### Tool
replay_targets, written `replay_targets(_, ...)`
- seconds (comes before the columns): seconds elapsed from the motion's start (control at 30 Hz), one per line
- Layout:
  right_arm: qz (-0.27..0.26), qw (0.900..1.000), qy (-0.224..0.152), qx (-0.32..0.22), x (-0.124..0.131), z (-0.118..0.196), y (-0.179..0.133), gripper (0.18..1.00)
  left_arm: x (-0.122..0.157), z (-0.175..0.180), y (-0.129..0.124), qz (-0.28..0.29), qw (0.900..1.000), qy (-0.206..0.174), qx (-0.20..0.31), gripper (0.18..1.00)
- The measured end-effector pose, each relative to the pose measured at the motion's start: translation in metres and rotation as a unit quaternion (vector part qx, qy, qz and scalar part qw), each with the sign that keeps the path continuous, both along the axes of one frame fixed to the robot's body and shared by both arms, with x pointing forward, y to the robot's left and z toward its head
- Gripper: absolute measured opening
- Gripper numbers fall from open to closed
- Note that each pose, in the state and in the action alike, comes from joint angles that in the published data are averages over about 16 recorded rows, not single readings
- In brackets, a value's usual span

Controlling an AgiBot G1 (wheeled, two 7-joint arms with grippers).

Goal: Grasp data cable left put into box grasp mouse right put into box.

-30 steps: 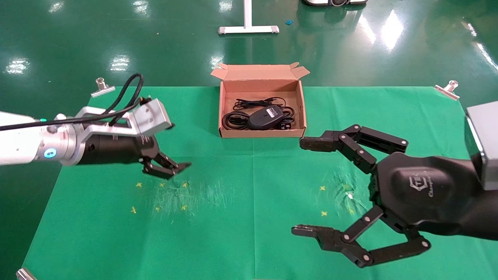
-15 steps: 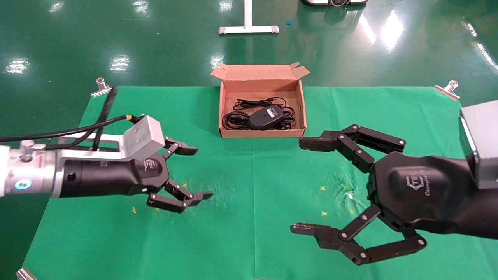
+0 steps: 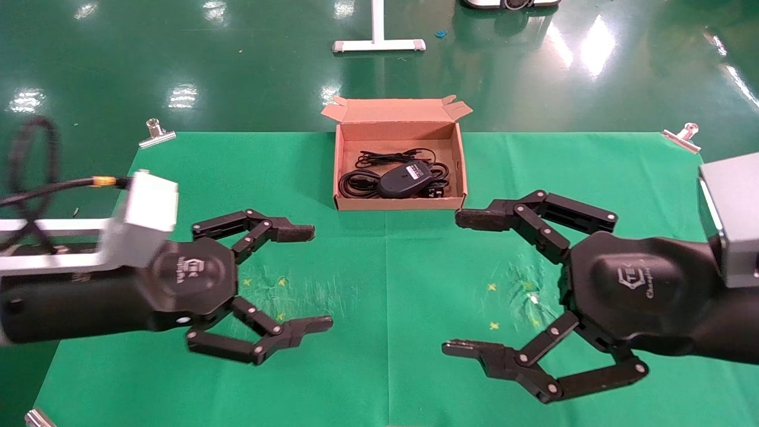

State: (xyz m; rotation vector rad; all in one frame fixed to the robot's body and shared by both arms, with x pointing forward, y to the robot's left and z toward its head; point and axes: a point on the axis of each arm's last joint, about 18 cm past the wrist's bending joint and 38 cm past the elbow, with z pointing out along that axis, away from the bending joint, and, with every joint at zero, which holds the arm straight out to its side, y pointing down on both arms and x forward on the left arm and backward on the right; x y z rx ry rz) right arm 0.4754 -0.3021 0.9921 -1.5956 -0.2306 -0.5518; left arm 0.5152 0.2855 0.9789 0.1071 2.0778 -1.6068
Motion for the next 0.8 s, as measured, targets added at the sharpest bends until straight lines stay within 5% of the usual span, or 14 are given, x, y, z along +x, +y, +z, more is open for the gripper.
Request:
replay_targets(0.4, 0.0, 1.0, 0.0, 0.0, 0.0, 0.0, 0.0, 1.001, -0.042, 0.014, 0.015, -0.076, 0.9934, -0.043, -0.075, 1.001)
replay_targets(0.8, 0.0, 1.0, 0.0, 0.0, 0.0, 0.0, 0.0, 1.001, -0.046, 0.016, 0.017, -0.083, 0.9921, -0.047, -0.082, 1.001)
